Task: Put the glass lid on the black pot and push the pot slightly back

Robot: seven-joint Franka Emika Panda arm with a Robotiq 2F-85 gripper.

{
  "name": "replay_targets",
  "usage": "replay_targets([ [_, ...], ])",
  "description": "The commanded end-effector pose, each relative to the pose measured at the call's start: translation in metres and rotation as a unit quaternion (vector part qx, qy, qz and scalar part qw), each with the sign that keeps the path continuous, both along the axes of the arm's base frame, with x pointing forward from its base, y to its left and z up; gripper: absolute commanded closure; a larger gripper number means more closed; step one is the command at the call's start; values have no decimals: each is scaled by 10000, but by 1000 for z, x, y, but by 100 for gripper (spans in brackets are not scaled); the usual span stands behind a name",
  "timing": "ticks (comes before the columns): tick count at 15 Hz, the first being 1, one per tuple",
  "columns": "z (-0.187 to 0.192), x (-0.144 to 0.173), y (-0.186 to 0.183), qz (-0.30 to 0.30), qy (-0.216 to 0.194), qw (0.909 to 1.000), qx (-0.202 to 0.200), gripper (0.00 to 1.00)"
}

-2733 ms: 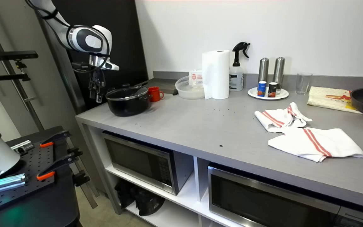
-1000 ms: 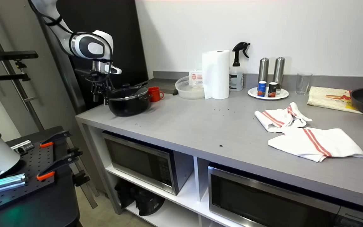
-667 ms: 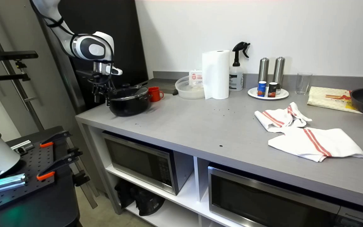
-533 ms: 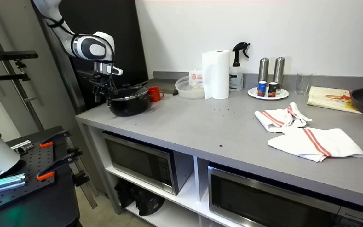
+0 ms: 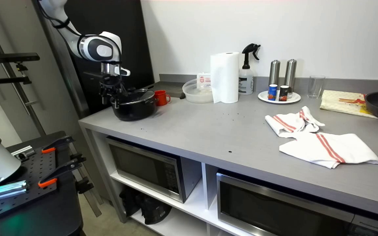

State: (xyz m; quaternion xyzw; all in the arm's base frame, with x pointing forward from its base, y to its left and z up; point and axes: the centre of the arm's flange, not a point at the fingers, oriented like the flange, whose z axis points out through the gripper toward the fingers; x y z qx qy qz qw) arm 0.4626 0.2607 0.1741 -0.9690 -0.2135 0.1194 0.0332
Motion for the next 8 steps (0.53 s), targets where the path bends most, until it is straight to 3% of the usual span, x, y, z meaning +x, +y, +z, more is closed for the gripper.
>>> replay_targets([
  [1, -2, 9, 3, 172, -41, 9998, 136, 0],
  [8, -1, 10, 2, 194, -13, 9997, 136, 0],
])
